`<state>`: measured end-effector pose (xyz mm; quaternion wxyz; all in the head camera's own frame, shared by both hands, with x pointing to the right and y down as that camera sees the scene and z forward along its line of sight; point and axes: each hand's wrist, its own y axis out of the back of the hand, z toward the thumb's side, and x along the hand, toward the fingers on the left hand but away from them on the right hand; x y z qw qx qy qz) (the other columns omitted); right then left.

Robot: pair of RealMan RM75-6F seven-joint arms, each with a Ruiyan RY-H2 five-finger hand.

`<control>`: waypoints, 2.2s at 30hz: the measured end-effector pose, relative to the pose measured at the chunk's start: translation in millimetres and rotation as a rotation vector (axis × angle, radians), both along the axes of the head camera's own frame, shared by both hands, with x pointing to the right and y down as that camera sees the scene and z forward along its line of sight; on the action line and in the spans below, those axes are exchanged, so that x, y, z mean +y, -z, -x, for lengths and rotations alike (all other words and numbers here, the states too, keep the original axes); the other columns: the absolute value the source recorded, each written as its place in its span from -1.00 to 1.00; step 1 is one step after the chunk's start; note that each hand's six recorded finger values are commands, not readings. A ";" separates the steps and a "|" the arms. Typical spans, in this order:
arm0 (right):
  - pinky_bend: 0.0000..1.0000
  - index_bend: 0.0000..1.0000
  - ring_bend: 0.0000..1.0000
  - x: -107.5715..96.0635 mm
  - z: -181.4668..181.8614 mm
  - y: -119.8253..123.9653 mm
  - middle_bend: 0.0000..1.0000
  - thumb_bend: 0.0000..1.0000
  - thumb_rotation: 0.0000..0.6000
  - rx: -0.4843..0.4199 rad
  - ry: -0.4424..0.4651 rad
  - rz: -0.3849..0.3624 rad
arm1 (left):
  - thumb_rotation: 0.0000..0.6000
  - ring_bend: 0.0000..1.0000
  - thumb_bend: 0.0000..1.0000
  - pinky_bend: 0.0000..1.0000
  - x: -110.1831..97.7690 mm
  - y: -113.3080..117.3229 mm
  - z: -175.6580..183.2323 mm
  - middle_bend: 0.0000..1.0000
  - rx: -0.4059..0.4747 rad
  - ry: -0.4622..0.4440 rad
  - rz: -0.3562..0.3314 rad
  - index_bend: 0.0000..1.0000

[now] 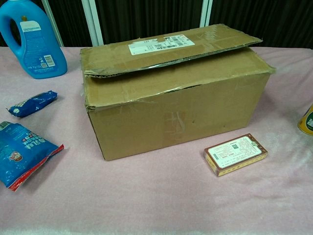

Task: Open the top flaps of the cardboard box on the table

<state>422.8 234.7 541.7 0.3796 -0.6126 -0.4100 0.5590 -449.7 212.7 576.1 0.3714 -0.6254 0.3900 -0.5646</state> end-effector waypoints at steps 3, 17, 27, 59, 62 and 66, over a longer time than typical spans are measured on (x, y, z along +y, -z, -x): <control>-0.57 -1.00 -1.00 0.0 0.1 0.0 -1.00 -0.35 1.00 0.000 0.000 0.000 | 1.00 -1.00 -0.71 -1.00 0.0 0.1 0.0 -1.00 0.000 -0.001 0.000 -1.00; -0.57 -1.00 -1.00 -0.5 -2.9 -2.2 -1.00 -0.35 1.00 0.002 -0.016 0.008 | 1.00 -1.00 -0.42 -1.00 -7.3 9.8 -19.7 -1.00 -0.004 -0.150 -0.040 -1.00; -0.57 -1.00 -1.00 -3.6 -9.0 -6.4 -1.00 -0.35 1.00 -0.001 -0.054 0.017 | 1.00 -1.00 0.05 -1.00 -45.5 27.1 -97.8 -1.00 -0.014 -0.527 -0.062 -1.00; -0.57 -1.00 -1.00 -4.4 -10.2 -6.8 -1.00 -0.35 1.00 -0.016 -0.072 0.024 | 1.00 -1.00 0.45 -0.96 -42.0 12.4 -245.5 -0.55 -0.124 -1.140 -0.020 -0.77; -0.57 -1.00 -1.00 -4.2 -10.0 -6.7 -1.00 -0.35 1.00 -0.015 -0.071 0.024 | 1.00 -1.00 0.45 -0.96 -39.4 7.7 -244.8 -0.52 -0.133 -1.148 -0.010 -0.76; -0.57 -1.00 -1.00 -3.9 -9.9 -7.0 -1.00 -0.35 1.00 -0.015 -0.071 0.026 | 1.00 -1.00 0.46 -0.96 -38.9 4.5 -244.6 -0.41 -0.138 -1.147 -0.010 -0.76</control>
